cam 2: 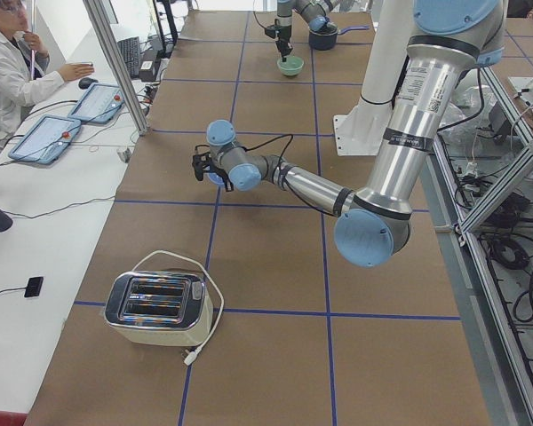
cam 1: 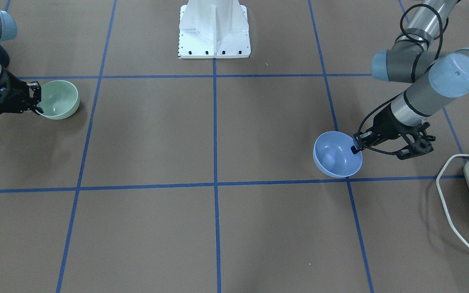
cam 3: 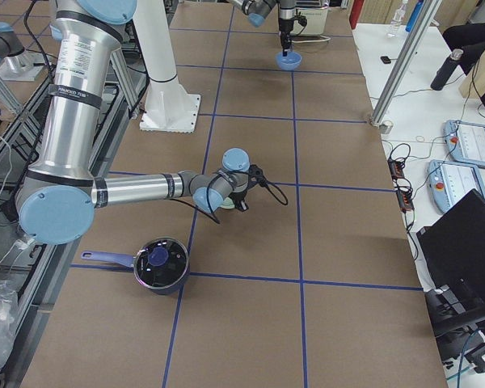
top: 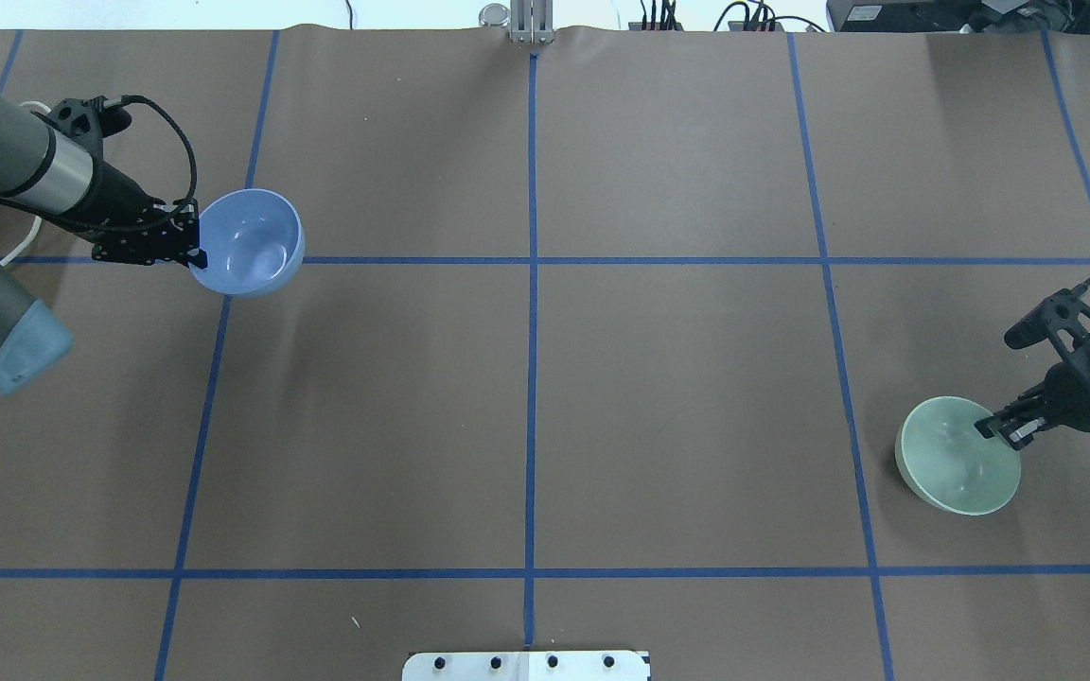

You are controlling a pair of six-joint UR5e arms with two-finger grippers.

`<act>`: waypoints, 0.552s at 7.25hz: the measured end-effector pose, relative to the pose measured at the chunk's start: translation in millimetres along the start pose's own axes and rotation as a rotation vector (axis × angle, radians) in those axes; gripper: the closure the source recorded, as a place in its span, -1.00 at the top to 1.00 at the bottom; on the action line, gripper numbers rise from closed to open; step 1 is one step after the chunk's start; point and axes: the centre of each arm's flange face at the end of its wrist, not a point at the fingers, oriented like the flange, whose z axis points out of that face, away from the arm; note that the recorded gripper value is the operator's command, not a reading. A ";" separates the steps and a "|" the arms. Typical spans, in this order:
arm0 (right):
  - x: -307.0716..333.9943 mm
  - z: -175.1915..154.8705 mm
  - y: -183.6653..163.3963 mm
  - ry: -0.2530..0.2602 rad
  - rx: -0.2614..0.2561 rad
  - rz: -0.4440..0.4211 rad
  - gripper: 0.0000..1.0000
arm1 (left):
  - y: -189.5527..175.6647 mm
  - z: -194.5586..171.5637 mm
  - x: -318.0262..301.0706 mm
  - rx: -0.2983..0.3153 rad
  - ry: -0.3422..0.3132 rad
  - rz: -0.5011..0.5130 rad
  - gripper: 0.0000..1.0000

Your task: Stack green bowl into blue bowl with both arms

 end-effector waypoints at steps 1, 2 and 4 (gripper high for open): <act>-0.3 -0.9 -0.9 -0.001 0.002 -0.001 -0.86 | 1.8 -0.4 3.0 0.000 0.003 -0.001 -0.78; -0.9 -2.7 -2.6 -0.004 0.007 -0.001 -0.86 | 5.3 -0.3 8.4 -0.002 0.009 -0.007 -0.78; -0.4 -11.8 -9.0 -0.014 0.026 0.008 -0.86 | 15.7 2.5 33.5 -0.013 0.029 -0.033 -0.78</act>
